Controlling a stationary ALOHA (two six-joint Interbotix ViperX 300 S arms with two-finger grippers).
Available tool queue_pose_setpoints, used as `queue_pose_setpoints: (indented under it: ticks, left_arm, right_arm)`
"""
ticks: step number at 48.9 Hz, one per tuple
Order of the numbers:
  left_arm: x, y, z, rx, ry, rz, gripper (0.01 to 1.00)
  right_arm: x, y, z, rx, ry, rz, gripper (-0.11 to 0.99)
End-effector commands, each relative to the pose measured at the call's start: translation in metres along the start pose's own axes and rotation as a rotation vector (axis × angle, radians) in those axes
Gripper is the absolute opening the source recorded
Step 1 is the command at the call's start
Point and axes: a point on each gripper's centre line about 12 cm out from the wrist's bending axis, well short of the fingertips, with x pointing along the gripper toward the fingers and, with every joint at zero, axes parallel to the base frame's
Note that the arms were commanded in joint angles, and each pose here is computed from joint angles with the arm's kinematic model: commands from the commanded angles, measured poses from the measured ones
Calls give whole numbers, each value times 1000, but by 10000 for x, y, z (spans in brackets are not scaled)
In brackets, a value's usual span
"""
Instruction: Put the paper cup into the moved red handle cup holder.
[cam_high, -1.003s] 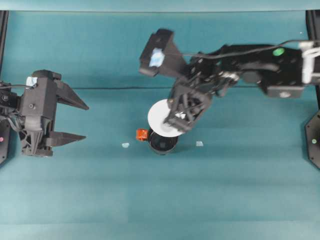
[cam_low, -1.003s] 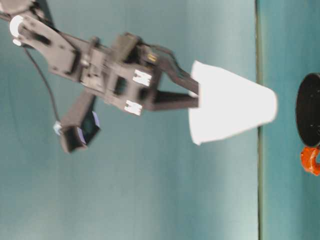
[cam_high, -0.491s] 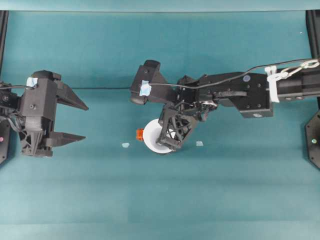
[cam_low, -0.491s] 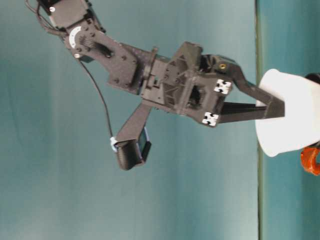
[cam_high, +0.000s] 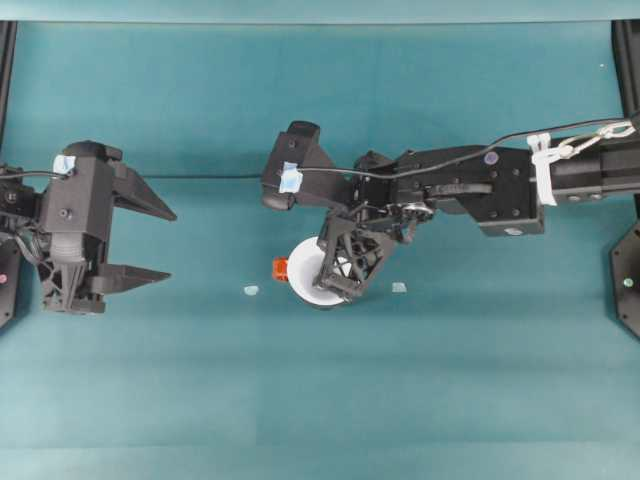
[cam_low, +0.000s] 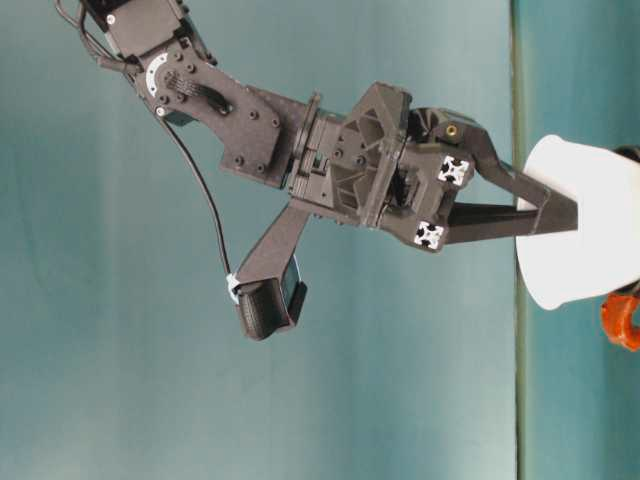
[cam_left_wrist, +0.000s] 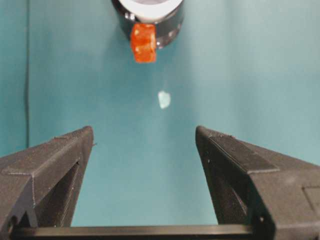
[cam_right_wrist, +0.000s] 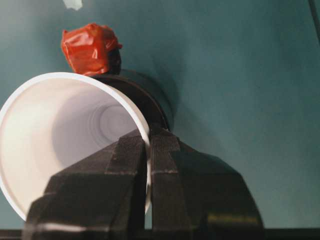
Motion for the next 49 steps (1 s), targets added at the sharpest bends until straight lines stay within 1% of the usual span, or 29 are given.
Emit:
queue_pose_setpoints:
  ticks: [1, 4, 6, 9, 12, 13, 15, 16, 18, 24, 27, 28, 34, 38, 42, 43, 44, 47, 49]
  left_arm:
    - [-24, 5, 51, -3, -20, 2, 854]
    - [-24, 2, 53, -4, -22, 1, 852]
    - [-20, 5, 53, -9, -21, 2, 852]
    - [-16, 5, 53, -26, -21, 2, 852]
    - [-16, 5, 53, -40, -21, 2, 852]
    - [-16, 1, 52, -42, -20, 0, 852]
    - [-9, 4, 44, -46, -17, 1, 852]
    - [-9, 0, 45, -45, -17, 0, 852]
    - [-7, 4, 40, -46, -17, 1, 852]
    - [-11, 0, 42, -45, -18, 0, 852]
    - [-11, 4, 42, -46, -18, 1, 852]
    - [-7, 0, 41, -45, -17, 0, 852]
    - [-11, 4, 40, -46, -17, 1, 852]
    - [-9, 4, 36, -46, -17, 1, 852]
    - [-11, -1, 30, -45, -15, 0, 852]
    - [-15, 3, 31, -46, -17, 1, 852]
    - [-13, -1, 26, -45, -15, 0, 852]
    - [-15, 2, 21, -46, -15, 1, 852]
    - [-19, -2, 21, -45, -15, 0, 852]
  right_arm:
    - [-50, 31, 44, -3, -18, 9, -102]
    - [-56, 53, 50, 0, -21, 17, -84]
    - [-66, 57, 66, 5, -24, 23, -60]
    - [-76, 69, 80, 5, -30, 26, 1]
    - [-79, 70, 85, 7, -31, 26, 94]
    - [-82, 72, 90, 6, -32, 27, 136]
    - [-83, 66, 93, 8, -34, 26, 227]
    - [-83, 72, 94, 4, -36, 26, 295]
    - [-83, 77, 96, -1, -39, 26, 413]
    - [-103, 126, 114, -49, -68, 23, 775]
    - [-110, 129, 124, -63, -77, 24, 906]
    - [-110, 128, 126, -64, -79, 24, 921]
    - [-143, 124, 134, -71, -85, 24, 917]
    - [-219, 114, 161, -76, -104, 24, 916]
    - [-378, 111, 196, -74, -141, 31, 916]
    - [-424, 114, 204, -76, -151, 33, 916]
    - [-478, 110, 215, -76, -163, 35, 916]
    - [-678, 112, 242, -78, -207, 43, 916]
    - [-786, 114, 255, -82, -233, 47, 916]
